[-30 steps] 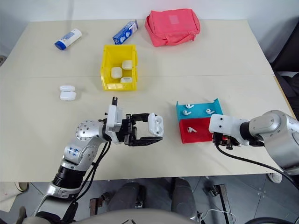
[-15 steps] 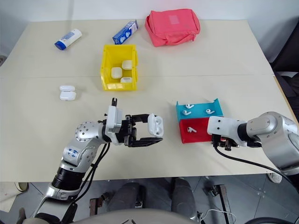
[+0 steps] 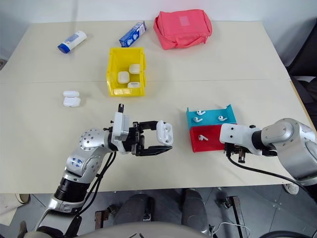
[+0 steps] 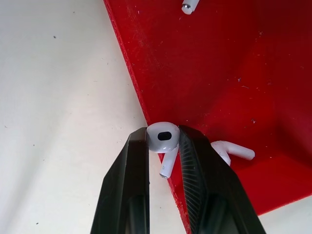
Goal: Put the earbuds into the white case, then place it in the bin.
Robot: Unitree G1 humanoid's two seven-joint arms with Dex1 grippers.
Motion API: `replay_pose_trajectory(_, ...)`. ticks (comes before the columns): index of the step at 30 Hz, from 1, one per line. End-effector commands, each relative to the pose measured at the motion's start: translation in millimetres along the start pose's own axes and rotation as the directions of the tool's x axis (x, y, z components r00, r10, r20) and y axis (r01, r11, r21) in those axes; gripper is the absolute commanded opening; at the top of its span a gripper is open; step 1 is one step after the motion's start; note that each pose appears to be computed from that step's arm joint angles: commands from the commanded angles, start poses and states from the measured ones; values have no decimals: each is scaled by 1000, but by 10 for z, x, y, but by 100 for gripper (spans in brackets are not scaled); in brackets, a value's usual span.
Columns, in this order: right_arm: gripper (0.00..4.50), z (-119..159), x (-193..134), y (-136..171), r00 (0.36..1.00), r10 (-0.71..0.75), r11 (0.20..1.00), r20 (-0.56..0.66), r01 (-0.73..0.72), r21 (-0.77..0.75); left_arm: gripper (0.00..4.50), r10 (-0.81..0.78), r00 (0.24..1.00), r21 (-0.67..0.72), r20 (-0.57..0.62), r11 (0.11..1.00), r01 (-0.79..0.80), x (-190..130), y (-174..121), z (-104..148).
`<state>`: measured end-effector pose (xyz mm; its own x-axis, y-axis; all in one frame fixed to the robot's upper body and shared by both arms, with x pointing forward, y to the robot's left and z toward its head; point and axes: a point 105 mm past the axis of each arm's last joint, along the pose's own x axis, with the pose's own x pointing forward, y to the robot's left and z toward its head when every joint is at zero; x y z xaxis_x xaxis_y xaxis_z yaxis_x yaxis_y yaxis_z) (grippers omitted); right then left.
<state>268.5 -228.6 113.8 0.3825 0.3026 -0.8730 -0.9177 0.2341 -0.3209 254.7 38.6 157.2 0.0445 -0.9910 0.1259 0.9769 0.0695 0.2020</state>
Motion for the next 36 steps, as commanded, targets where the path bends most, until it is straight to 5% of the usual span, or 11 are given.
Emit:
replay_pose_trajectory(1,49,17,-30,-41,1000,-19,1000,5,19,-1,278,-15,999,45,38,999,14,17,-28,137)
replay_pose_trajectory(5,49,121,-137,-75,998,-39,999,46,39,5,278,-12,999,45,37,999,10,15,-14,134)
replay_pose_trajectory(12,49,569,-497,-8,947,-82,993,311,51,105,278,-38,998,35,43,999,37,33,46,103)
replay_pose_trajectory(14,49,735,-586,64,899,-73,994,432,29,107,278,-59,997,32,47,998,57,51,61,83)
replay_pose_trajectory(17,49,1091,-796,201,715,-36,997,698,-22,74,278,-101,993,31,58,995,99,99,65,57)
replay_pose_trajectory(24,49,1417,-966,233,453,-50,995,890,-53,83,278,-177,980,32,85,984,175,138,117,41)
replay_pose_trajectory(26,49,1509,-1066,221,322,-58,996,945,-50,78,278,-191,976,35,102,981,189,141,141,59)
replay_pose_trajectory(36,49,1619,-719,232,261,-76,978,962,-168,123,278,-237,968,80,87,970,230,121,227,159)
